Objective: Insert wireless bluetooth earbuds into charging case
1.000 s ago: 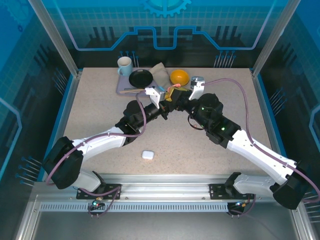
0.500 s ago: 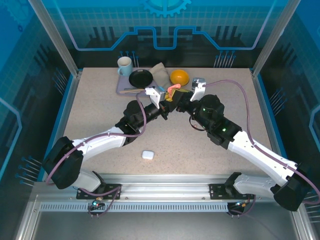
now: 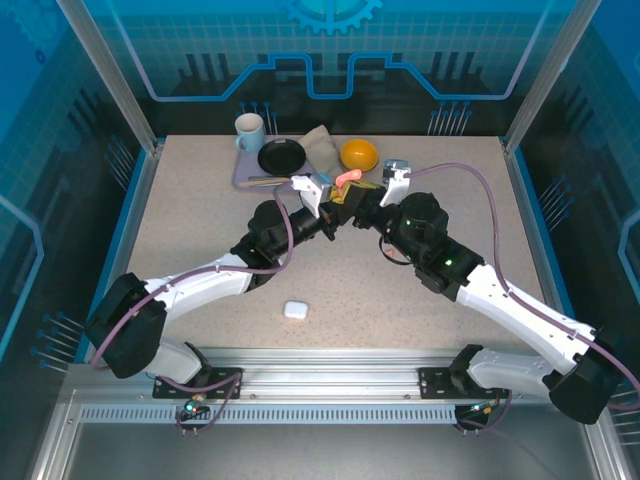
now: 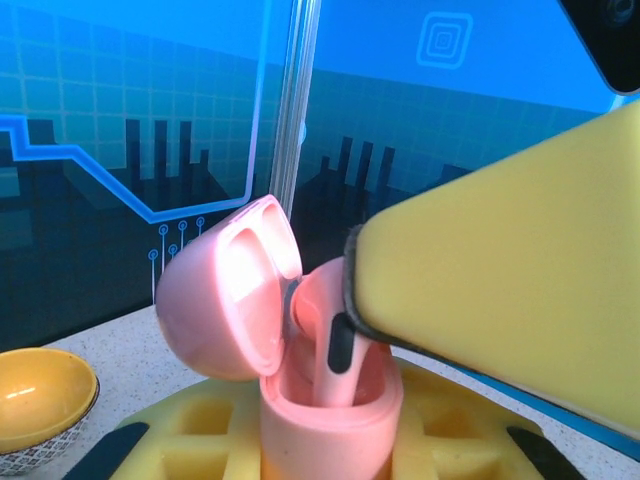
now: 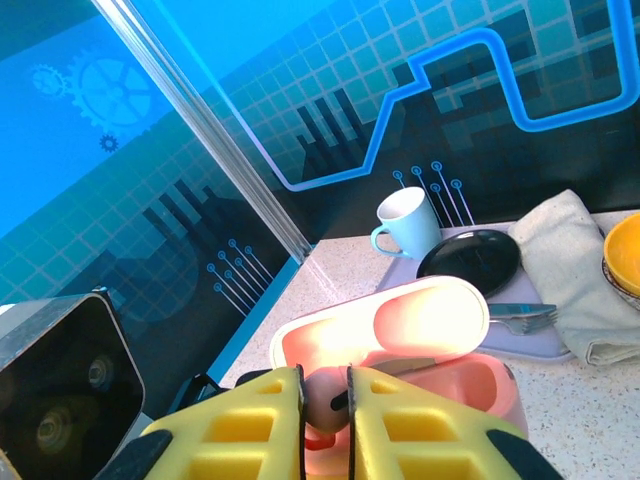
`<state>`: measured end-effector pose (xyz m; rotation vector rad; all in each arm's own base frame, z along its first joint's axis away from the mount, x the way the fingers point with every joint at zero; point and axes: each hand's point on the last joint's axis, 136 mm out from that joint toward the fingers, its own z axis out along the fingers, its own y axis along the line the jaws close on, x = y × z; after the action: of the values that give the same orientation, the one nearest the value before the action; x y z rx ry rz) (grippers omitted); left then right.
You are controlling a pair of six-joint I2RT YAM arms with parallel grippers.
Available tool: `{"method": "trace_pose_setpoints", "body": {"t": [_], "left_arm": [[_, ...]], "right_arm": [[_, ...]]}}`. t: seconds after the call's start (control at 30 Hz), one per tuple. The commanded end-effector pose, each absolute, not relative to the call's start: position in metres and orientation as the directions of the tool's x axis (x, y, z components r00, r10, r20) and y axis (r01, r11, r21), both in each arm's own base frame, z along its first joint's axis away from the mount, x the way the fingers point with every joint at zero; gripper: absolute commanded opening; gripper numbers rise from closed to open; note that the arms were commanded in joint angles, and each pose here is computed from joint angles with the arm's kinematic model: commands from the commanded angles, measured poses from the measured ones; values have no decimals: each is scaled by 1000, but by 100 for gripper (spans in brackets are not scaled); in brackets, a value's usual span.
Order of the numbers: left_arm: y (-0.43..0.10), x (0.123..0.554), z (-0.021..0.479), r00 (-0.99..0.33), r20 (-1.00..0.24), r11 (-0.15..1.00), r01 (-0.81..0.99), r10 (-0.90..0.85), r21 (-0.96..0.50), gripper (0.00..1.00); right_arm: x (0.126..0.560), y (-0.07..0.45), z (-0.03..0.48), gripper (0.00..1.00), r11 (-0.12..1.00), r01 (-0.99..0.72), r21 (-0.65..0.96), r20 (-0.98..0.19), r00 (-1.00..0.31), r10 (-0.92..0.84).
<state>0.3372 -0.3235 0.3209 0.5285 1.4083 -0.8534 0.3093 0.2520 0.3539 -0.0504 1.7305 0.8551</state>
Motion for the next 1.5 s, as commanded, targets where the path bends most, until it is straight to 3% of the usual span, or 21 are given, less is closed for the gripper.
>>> {"method": "trace_pose_setpoints", "body": {"t": [0.0, 0.27, 0.6, 1.0, 1.23, 1.47], "left_arm": [[-323, 332, 370, 52, -958, 594, 794, -284, -133, 0], [-323, 332, 363, 32, -958, 593, 791, -283, -149, 0], [-320, 332, 344, -2, -960, 601, 779, -281, -178, 0], [-310, 330, 323, -6, -973, 639, 753, -233, -157, 0], [-296, 321, 312, 1, -984, 667, 735, -179, -121, 0], [-274, 309, 306, -4, -988, 689, 717, -153, -110, 0]], "right_arm": [[299, 256, 334, 24, 750, -453, 482, -861, -400, 312], [306, 251, 339, 33, 775, -410, 481, -856, -410, 315], [315, 243, 359, 70, 754, -358, 550, -807, -460, 370], [304, 211, 372, 75, 720, -276, 637, -732, -508, 454], [287, 140, 303, 76, 821, 28, 571, -647, -601, 470], [288, 107, 197, 77, 878, 273, 394, -444, -779, 442]]}}
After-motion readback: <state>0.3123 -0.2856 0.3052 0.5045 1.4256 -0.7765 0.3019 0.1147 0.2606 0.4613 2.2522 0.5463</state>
